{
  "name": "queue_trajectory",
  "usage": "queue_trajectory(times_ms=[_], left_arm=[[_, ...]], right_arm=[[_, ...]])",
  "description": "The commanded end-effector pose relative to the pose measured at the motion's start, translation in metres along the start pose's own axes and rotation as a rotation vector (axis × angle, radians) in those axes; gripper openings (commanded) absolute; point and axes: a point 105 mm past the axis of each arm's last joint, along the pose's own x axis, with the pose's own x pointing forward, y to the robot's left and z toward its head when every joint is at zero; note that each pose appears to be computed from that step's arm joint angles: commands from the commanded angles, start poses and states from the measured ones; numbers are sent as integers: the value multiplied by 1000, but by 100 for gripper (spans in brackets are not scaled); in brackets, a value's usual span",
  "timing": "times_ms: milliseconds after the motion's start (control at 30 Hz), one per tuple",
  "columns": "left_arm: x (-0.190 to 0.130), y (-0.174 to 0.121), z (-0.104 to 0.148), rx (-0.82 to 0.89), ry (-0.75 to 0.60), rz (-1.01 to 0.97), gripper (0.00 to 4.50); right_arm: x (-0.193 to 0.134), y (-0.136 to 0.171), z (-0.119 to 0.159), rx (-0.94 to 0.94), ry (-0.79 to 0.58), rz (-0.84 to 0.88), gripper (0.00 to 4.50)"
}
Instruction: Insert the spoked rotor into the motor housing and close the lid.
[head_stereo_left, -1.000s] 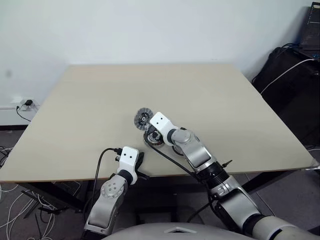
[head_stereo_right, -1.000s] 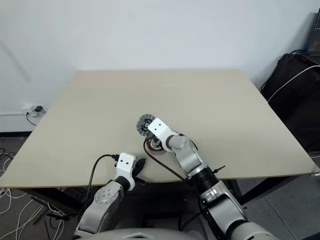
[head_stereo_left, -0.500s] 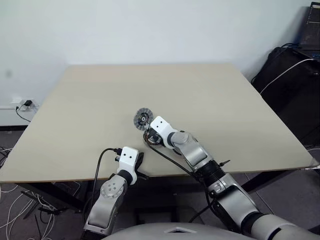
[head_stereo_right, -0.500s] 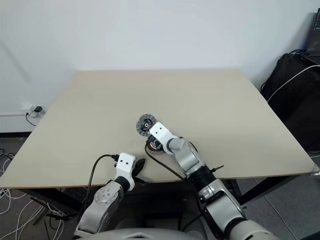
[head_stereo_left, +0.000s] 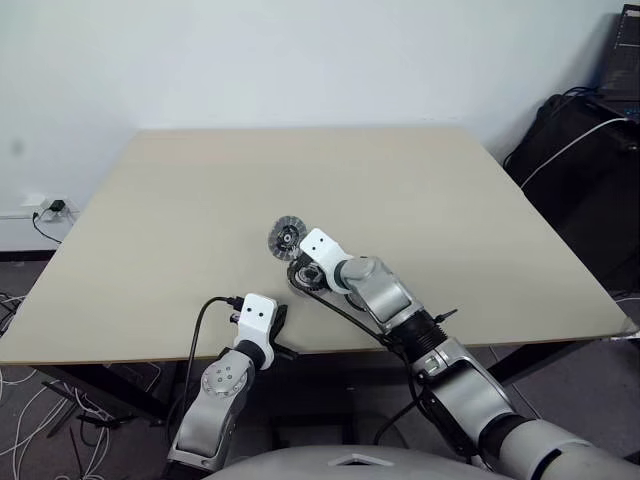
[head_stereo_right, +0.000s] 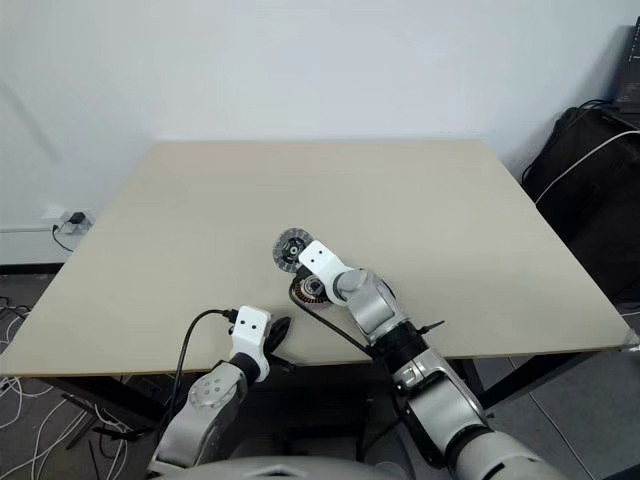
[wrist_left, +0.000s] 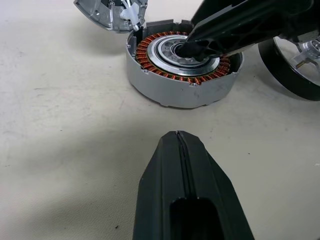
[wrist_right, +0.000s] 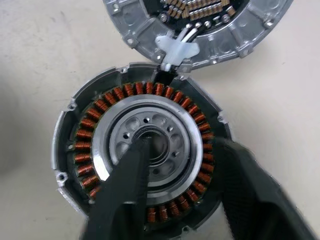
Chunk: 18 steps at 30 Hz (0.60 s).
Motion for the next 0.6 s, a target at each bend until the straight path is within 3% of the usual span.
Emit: queue_trajectory(times_ms=[33, 100, 600], left_arm=[[1, -1, 15, 3, -63, 2, 0], [1, -1, 15, 2, -63, 2, 0], [1, -1, 14, -1, -59, 2, 0]], right_arm=[[0, -1, 1, 11, 11, 7, 67], [-1, 0, 1, 12, 10, 9, 2], [-5, 3, 14, 37, -55, 28, 2]])
